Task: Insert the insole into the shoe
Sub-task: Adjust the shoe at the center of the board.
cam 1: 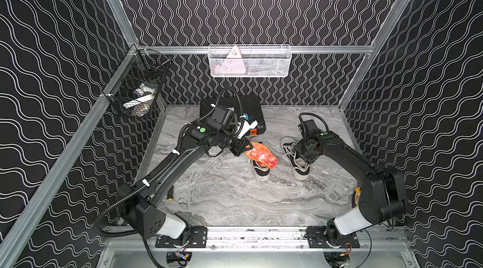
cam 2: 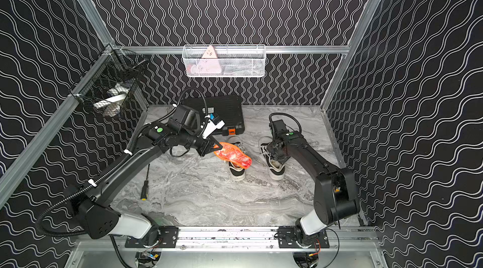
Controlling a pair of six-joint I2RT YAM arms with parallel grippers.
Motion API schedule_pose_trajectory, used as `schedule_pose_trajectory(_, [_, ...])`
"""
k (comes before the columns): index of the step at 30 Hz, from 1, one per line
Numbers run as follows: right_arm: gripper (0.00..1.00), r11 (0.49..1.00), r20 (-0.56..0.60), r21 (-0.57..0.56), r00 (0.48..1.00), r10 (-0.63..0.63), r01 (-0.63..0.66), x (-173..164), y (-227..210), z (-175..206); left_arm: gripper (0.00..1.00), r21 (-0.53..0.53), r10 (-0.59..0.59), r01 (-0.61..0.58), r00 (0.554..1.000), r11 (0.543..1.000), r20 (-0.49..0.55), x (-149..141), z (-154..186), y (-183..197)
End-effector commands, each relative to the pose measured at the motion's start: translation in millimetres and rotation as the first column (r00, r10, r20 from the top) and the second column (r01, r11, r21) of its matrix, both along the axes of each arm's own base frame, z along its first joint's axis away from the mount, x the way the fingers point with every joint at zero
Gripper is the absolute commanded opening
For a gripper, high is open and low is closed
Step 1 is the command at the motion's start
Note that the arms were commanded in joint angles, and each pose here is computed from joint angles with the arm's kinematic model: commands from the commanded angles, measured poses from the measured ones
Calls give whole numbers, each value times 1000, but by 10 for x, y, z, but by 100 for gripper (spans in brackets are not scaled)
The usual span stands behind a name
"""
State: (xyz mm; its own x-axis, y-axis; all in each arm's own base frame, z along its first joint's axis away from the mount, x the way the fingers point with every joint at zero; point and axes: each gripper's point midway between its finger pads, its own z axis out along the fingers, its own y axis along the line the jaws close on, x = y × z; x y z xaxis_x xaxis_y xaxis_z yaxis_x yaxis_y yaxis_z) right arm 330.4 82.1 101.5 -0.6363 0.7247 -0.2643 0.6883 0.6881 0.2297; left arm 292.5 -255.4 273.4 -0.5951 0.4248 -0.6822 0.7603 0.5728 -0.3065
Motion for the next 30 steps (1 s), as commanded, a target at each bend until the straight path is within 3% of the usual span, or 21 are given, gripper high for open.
schedule_pose_trajectory(1, [56,999,-56,-32,998,-32,30,-208,-100,-87,0,-15,-8,9,1000,1000,12,20,59,-26])
schedule_pose_trajectory(8, [59,998,-84,-11,994,-68,67,-386,-120,-74,0,-24,-7,7,1000,1000,-10,23,10,-51])
schedule_pose_trajectory(16, [62,992,-20,-122,1000,-7,4,-274,-311,351,0,-18,-6,6,1000,1000,-5,26,-9,-47])
schedule_pose_trajectory(20, [58,998,47,-58,999,11,-9,-54,-160,369,0,-28,1,-1,1000,1000,-3,25,-8,-45])
schedule_pose_trajectory(26, [56,996,16,67,998,-60,58,134,72,67,0,-17,0,0,1000,1000,4,12,7,-24])
schedule_pose_trajectory(30, [56,990,-11,85,994,-111,112,152,94,-137,0,-7,3,-3,1000,1000,11,3,12,-2])
